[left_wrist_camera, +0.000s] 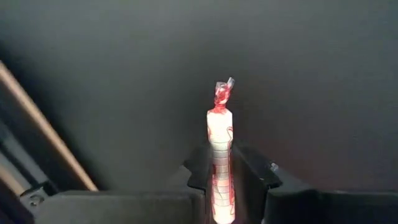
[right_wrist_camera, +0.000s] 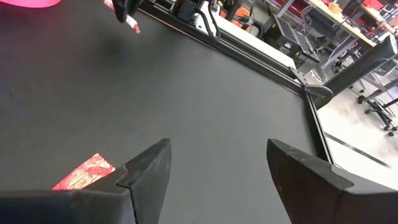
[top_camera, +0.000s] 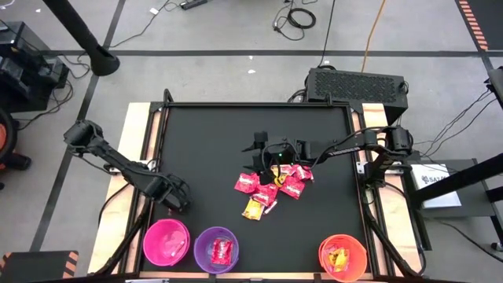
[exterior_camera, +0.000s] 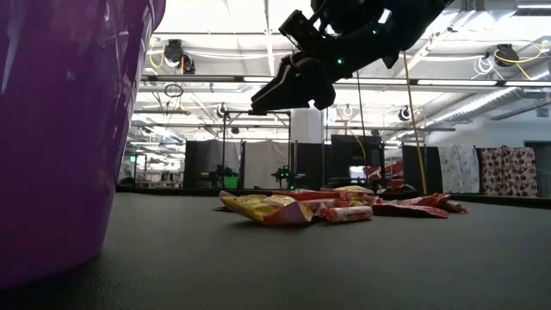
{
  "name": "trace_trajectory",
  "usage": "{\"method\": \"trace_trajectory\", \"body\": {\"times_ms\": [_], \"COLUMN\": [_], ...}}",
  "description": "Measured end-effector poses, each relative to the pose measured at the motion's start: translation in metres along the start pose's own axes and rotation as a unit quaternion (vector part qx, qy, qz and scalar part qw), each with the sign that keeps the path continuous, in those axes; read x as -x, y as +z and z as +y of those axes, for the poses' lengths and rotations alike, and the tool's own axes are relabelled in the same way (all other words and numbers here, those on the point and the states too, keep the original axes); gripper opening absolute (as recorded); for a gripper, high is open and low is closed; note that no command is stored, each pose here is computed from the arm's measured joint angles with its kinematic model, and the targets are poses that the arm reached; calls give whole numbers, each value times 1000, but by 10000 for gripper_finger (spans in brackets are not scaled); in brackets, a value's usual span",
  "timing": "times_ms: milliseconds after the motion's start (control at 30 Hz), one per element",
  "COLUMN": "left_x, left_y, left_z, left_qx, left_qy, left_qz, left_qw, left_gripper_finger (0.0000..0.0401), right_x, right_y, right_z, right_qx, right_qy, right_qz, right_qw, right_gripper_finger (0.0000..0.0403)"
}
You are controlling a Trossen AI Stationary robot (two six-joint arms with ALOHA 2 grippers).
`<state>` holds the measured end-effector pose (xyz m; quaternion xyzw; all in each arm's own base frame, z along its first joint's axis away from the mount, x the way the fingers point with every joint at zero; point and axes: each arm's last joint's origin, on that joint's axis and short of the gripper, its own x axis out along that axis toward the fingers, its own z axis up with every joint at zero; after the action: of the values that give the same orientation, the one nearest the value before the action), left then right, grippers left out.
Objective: Sort candy by brand, put in halloween buckets
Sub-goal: Put the orange candy into the pink bucket
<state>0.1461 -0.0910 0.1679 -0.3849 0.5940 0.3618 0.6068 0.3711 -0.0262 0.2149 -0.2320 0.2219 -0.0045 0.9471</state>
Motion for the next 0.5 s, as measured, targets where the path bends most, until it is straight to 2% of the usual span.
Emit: {"method": "trace_trajectory", "body": {"times_ms": [300,500], "left_x": [69,121], "left_y": [3,2], "left_z": [-12,-12], "left_qx": [-74,-152], "left_qy": [-78,-184], "left_qz": [-62,-64], "left_qw": [992,969], "left_gripper_finger": [46,46], "right_x": [0,0], "right_y": [0,5], "right_z": [0,-3], "right_qx": [9,-16], "right_qy": [-4,-13], "right_qz": [2,12], "right_qw": [1000,1000], "right_gripper_finger": [255,255]}}
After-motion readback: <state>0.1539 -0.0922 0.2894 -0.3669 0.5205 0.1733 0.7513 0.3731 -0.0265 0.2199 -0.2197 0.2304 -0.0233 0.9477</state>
